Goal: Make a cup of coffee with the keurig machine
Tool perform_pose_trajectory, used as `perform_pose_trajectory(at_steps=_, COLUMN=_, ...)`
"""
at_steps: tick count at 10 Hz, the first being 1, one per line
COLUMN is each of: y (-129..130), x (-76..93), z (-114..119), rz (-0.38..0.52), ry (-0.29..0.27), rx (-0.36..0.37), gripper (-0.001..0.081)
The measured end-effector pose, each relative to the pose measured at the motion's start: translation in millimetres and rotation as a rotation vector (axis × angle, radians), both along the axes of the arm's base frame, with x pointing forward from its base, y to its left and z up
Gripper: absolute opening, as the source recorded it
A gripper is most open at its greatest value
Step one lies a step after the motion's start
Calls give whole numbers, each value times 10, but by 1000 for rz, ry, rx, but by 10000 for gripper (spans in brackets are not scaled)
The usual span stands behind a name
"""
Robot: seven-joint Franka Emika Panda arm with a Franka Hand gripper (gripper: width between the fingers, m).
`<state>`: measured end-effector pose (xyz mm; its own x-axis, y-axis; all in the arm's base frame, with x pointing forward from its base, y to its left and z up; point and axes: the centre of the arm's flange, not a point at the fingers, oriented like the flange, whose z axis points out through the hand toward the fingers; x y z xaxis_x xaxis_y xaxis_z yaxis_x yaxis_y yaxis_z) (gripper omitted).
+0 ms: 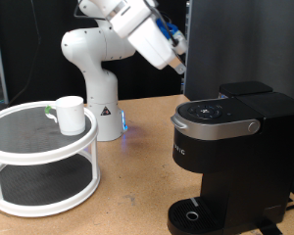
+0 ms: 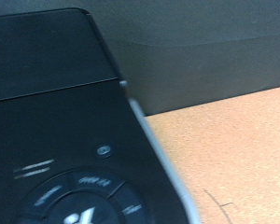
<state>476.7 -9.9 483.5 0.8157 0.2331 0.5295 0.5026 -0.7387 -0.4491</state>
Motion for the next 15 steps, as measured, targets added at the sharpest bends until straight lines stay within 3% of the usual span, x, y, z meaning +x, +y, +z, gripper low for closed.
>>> perform_pose_trajectory(at_steps=3, y=-236, x=-276, z=94, rz=51, ry=25, rx=21, gripper=2)
perform_pose_trajectory(at_steps=6, y=-307, x=-270, z=53, rz=12, ry=14, rx=24, gripper=2)
perform_pose_trajectory(at_steps=8, y=-522, x=-399, z=59, rz=-3, ry=29, rx=50, gripper=2)
perform_pose_trajectory(at_steps=11, y=-857, x=-729, z=96, rz=128, ry=61, rx=71, gripper=2)
perform_pose_trajectory(at_steps=13, y=-1020, x=-902, z=158, rz=163, ry=52, rx=88, gripper=2)
perform_pose_trajectory(at_steps=15, y=-1044, x=-885, z=130, rz=131, ry=49, rx=87, gripper=2)
